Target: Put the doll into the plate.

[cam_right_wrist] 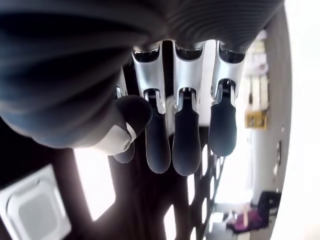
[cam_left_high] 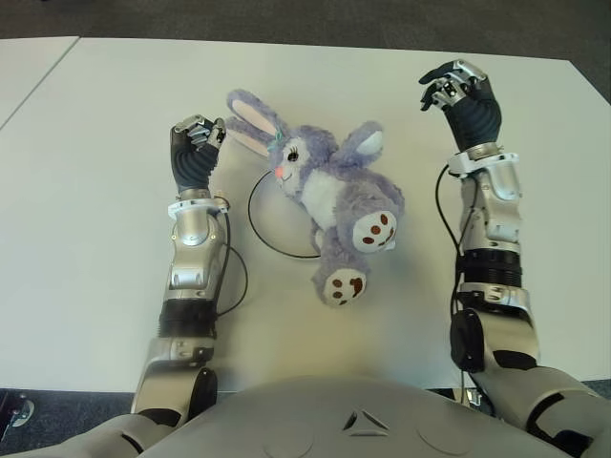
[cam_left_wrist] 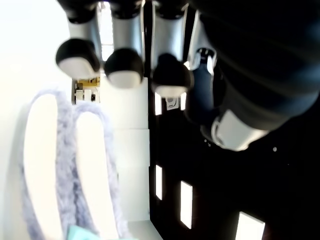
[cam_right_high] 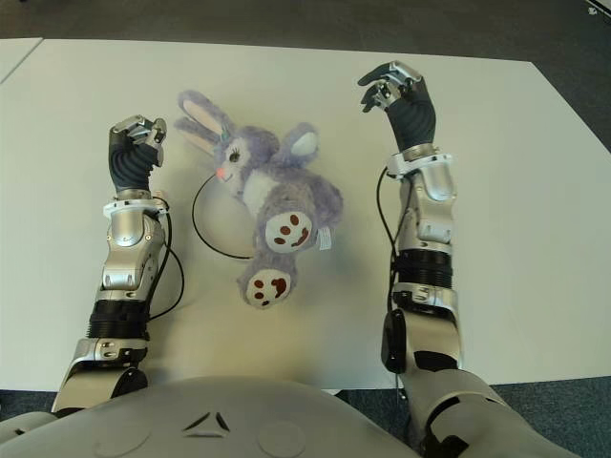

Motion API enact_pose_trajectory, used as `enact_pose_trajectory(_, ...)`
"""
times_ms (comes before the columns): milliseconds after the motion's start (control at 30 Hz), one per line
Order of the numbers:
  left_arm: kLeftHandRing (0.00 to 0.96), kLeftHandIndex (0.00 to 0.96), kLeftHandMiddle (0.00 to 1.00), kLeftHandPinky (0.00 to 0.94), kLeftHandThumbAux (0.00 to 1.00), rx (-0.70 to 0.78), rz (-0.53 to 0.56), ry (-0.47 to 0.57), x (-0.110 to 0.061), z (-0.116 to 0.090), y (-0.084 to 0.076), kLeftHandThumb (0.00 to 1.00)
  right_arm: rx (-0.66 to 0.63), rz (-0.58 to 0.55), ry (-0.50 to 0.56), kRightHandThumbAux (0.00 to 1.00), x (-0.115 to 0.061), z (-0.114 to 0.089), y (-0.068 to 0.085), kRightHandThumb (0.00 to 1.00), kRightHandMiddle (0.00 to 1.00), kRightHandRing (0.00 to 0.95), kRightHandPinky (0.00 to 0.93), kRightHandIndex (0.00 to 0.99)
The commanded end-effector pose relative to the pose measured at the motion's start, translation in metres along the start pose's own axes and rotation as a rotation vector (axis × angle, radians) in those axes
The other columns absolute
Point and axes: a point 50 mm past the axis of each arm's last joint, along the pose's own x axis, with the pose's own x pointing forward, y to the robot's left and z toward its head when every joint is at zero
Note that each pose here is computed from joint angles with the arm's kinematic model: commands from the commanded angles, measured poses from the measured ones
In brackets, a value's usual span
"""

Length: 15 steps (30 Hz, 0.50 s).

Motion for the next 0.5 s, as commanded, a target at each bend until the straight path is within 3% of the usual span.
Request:
enact_pose_trajectory(33, 0.890, 0.443, 0.882, 0.882, 0.704, 0.009, 0.002, 0.120, -0.016, -0.027, 0.003, 0.715, -0.008, -0.107, 0.116, 0.678, -0.004, -0.027, 0.005, 0.839, 0.485, 0.576, 0.585, 0.426)
enact_pose_trajectory(500, 0.887, 0.442, 0.880, 0.872, 0.705, 0.003, -0.006, 0.126, -0.015, -0.028, 0.002, 0.712, -0.053, -0.163, 0.127, 0.680, 0.007, -0.040, 0.016, 0.839, 0.532, 0.651, 0.652, 0.404)
